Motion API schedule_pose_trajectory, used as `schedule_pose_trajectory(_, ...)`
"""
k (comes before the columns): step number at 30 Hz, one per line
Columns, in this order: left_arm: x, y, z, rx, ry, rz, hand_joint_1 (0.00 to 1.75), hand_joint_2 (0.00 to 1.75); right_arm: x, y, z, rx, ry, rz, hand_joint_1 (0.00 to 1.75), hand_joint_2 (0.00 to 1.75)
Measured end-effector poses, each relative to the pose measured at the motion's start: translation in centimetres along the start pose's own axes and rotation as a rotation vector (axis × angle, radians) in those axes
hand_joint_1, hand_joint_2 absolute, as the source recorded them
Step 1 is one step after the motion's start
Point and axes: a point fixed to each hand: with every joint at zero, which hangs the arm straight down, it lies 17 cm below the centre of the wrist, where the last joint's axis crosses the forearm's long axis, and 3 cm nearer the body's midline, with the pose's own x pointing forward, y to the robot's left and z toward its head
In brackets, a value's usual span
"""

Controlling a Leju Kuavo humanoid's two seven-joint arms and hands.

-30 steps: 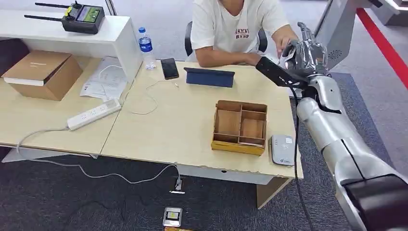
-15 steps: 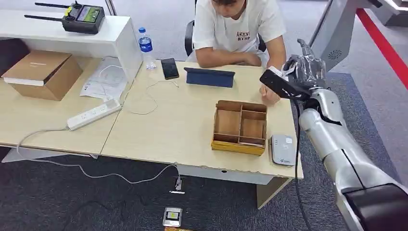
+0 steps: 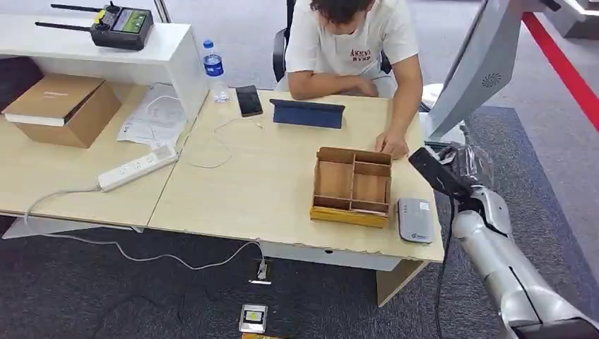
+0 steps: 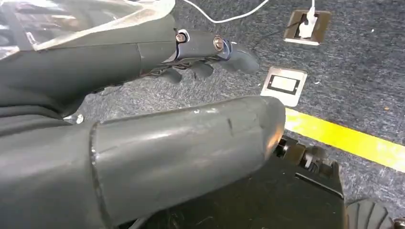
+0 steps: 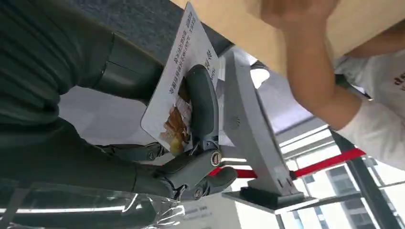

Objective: Pass the card to the sensor for recognition and then transmit it.

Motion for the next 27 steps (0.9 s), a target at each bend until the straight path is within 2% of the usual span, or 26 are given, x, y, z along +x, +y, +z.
schedule_pose_trajectory(14, 0.0, -0.1, 0.0, -0.005, -0.006, -0.015, 0.0, 0.0, -5.8, 3.2, 4.3, 0.058, 0.119, 0.017, 1.75, 1.75)
schedule_pose_trajectory(27, 0.0, -0.1, 0.0, -0.009, -0.011, -0.029, 0.0, 0.0, -5.6, 6.5, 7.2, 0.117, 0.102, 0.024, 1.75, 1.75)
